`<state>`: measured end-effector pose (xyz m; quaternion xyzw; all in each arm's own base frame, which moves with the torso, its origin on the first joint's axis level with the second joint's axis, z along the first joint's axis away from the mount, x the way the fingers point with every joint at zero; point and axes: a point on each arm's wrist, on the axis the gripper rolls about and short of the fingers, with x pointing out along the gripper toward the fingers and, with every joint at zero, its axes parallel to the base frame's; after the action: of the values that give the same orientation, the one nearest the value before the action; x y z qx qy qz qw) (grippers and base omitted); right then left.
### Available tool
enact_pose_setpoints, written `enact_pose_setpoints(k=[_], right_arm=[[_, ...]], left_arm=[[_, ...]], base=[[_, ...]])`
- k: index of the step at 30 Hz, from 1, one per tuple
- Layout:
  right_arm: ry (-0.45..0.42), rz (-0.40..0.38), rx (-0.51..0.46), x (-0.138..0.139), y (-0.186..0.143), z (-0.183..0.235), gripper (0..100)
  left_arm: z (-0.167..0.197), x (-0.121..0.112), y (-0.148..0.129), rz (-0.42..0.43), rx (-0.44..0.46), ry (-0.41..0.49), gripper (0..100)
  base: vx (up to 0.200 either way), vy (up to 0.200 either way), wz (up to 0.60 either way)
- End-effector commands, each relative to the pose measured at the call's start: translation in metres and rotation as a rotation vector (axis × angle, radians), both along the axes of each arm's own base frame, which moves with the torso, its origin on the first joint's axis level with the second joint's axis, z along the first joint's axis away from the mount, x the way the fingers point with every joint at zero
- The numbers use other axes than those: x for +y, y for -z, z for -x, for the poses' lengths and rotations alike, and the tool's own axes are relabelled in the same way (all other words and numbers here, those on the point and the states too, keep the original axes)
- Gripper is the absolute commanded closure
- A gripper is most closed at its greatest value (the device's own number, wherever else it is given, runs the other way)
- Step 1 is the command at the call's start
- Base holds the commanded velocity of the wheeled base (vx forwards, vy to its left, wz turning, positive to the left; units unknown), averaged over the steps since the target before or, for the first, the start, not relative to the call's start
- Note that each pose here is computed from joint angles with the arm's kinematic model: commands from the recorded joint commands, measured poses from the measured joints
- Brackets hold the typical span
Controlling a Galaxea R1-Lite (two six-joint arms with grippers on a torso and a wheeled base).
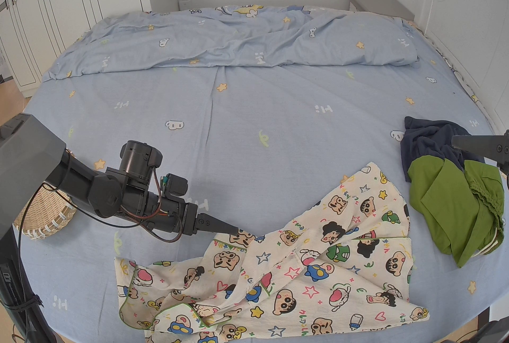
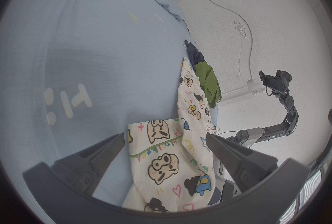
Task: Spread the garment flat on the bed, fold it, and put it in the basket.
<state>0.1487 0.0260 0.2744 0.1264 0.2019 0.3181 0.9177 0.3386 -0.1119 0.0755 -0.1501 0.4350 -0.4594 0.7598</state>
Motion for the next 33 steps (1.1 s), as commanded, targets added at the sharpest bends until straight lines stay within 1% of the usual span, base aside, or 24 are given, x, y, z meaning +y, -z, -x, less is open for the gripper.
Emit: enact_pose_setpoints(k=[1, 6, 8, 9, 10, 12, 24, 25, 33], right_arm=[[-0.001, 0.000, 0.002, 0.000, 0.000, 0.000, 0], [-0.001, 0.000, 0.002, 0.000, 0.000, 0.000, 0], [-0.001, 0.000, 0.002, 0.000, 0.000, 0.000, 0], [-0.001, 0.000, 0.002, 0.000, 0.000, 0.000, 0], [-0.001, 0.000, 0.002, 0.000, 0.000, 0.000, 0], [-0.001, 0.000, 0.002, 0.000, 0.000, 0.000, 0], [-0.001, 0.000, 0.002, 0.000, 0.000, 0.000, 0], [-0.001, 0.000, 0.002, 0.000, 0.000, 0.000, 0], [-0.001, 0.000, 0.002, 0.000, 0.000, 0.000, 0]], left_arm=[[-0.006, -0.001, 0.013, -0.009, 0.029, -0.003, 0], [-0.007, -0.001, 0.014, -0.014, 0.024, -0.004, 0], [-0.010, -0.001, 0.017, -0.046, 0.016, -0.029, 0], [-0.010, -0.001, 0.017, -0.046, 0.016, -0.029, 0], [-0.011, -0.002, 0.019, -0.072, 0.009, -0.044, 0], [-0.013, -0.003, 0.024, -0.087, 0.010, -0.051, 0], [-0.013, -0.005, 0.028, -0.085, 0.008, -0.049, 0], [-0.012, -0.006, 0.029, -0.086, 0.010, -0.045, 100], [-0.013, -0.007, 0.032, -0.089, 0.016, -0.044, 100]], base=[[0.000, 0.000, 0.00], [0.000, 0.000, 0.00], [0.000, 0.000, 0.00], [0.000, 0.000, 0.00], [0.000, 0.000, 0.00], [0.000, 0.000, 0.00], [0.000, 0.000, 0.00], [0.000, 0.000, 0.00], [0.000, 0.000, 0.00]])
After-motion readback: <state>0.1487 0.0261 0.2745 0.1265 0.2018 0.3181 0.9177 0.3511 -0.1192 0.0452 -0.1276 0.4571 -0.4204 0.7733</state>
